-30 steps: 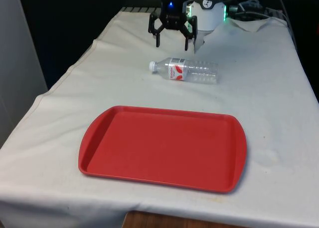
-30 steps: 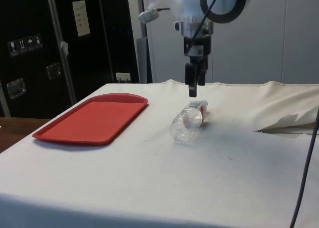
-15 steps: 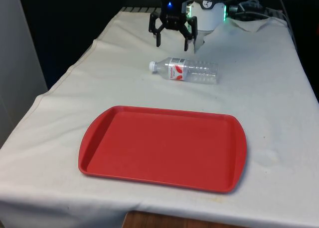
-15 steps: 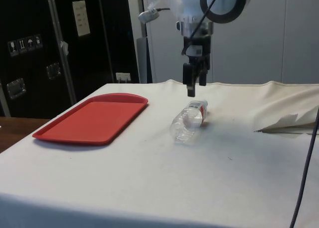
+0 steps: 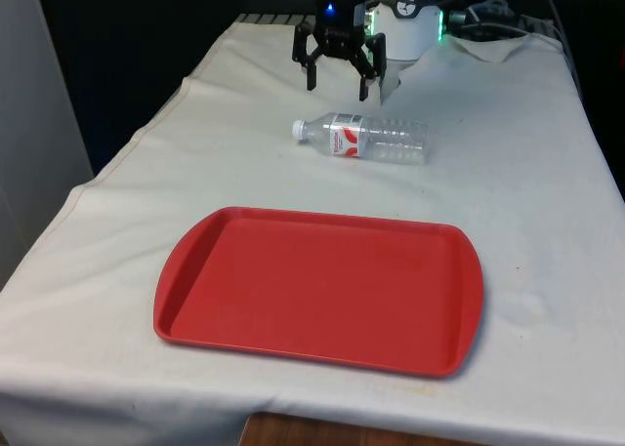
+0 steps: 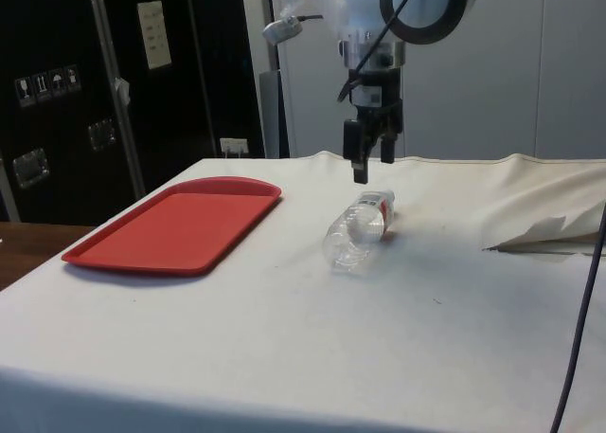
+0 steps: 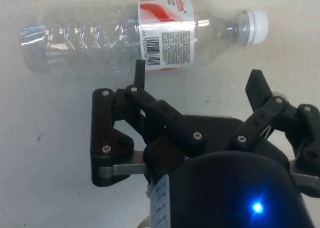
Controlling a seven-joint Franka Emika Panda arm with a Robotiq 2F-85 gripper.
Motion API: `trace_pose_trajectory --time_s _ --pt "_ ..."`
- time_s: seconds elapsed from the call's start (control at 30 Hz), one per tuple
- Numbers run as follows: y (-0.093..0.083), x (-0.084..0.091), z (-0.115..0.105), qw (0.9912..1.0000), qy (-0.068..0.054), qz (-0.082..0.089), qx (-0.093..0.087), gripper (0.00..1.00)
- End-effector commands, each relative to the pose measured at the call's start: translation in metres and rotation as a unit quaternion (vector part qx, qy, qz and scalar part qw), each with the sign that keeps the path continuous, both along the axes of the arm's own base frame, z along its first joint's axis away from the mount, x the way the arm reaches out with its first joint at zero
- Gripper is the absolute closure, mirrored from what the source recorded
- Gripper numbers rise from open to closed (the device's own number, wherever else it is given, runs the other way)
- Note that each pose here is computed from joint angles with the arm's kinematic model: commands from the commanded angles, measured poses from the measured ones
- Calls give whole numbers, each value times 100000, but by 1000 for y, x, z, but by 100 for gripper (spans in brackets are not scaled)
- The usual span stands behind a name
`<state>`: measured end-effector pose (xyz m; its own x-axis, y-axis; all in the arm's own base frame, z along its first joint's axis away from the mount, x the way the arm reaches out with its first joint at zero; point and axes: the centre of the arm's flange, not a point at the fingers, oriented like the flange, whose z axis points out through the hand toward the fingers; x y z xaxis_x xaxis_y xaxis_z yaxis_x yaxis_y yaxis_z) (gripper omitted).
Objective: Place the bottle upright on the tray.
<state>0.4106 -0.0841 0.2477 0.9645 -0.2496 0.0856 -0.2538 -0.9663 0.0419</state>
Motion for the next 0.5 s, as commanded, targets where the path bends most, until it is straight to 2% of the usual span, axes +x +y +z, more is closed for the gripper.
trace_pose_trajectory --time_s 0.0,0.17,0.2,0.27,0.33,0.43,0.47 --pt "-1 0 -1 99997 15 -814 -42 0" --pt "-1 0 -1 99962 -108 -2752 89 0" --pt "0 0 0 99972 -96 -2342 173 0" --pt "-1 0 -1 99930 -121 -3747 155 0" --pt "-1 0 -1 99916 -94 -4098 182 0" --pt "-1 0 -1 99849 -232 -5481 298 0" --pt "0 0 0 99885 -199 -4779 343 0"
